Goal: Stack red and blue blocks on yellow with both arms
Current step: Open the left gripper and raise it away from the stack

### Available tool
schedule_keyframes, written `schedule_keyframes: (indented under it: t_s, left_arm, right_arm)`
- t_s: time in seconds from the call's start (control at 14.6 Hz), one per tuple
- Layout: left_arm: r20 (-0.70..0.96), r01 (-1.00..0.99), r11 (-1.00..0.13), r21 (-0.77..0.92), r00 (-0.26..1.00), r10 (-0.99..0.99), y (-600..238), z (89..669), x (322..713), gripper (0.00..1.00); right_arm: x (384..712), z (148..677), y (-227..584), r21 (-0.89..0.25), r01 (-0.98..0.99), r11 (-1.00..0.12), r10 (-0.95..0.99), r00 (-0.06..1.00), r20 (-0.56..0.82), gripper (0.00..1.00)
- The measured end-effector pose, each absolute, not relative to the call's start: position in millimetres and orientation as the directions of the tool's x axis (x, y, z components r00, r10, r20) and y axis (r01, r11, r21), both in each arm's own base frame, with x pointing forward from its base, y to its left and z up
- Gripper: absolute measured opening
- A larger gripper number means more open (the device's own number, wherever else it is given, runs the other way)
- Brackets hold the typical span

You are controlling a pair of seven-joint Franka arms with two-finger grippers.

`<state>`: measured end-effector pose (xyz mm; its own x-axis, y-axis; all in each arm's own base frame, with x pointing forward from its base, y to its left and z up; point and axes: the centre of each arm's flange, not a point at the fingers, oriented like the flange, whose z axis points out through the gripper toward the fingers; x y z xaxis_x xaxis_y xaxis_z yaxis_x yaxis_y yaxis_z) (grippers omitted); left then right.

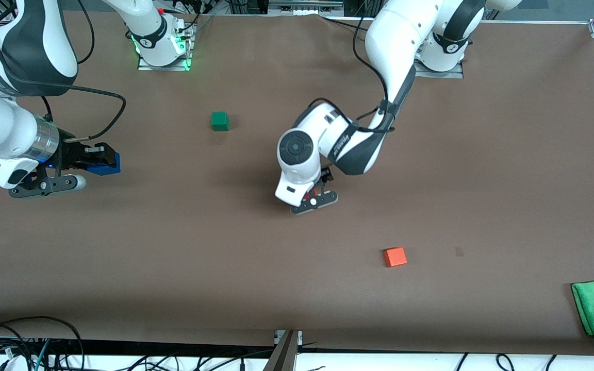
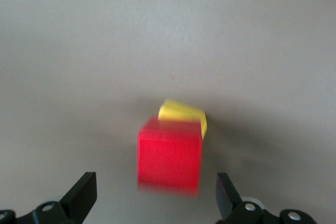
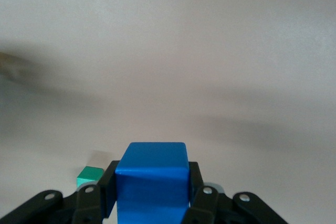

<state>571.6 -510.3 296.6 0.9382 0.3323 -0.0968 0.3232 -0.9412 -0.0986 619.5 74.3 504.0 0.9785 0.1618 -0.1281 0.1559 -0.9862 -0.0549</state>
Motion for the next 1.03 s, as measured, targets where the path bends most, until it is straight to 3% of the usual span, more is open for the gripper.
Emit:
schedule_keyframes:
  t_s: [0.27, 0.55, 1.03]
  left_arm:
    - [-0.108, 0.319, -0.946, -0.052, 0.940, 0.323, -531.8, 406.7, 534.4, 1.00]
    - [-0.113, 0.324, -0.944, -0.063, 0.937, 0.329, -522.3, 438.3, 528.1, 1.00]
    - [-0.205, 0.235, -0.969, -0.081, 0.947, 0.247, -378.0, 559.6, 560.3, 1.00]
  right_arm:
    - [619.5, 504.1, 74.3, -0.055, 0.156, -0.986, 0.162, 0.979, -0.128, 0.56]
    - [619.2, 504.2, 77.3, -0.055, 0.160, -0.986, 0.166, 0.978, -0.128, 0.56]
    - [618.4, 504.6, 83.4, -0.055, 0.170, -0.984, 0.176, 0.976, -0.127, 0.56]
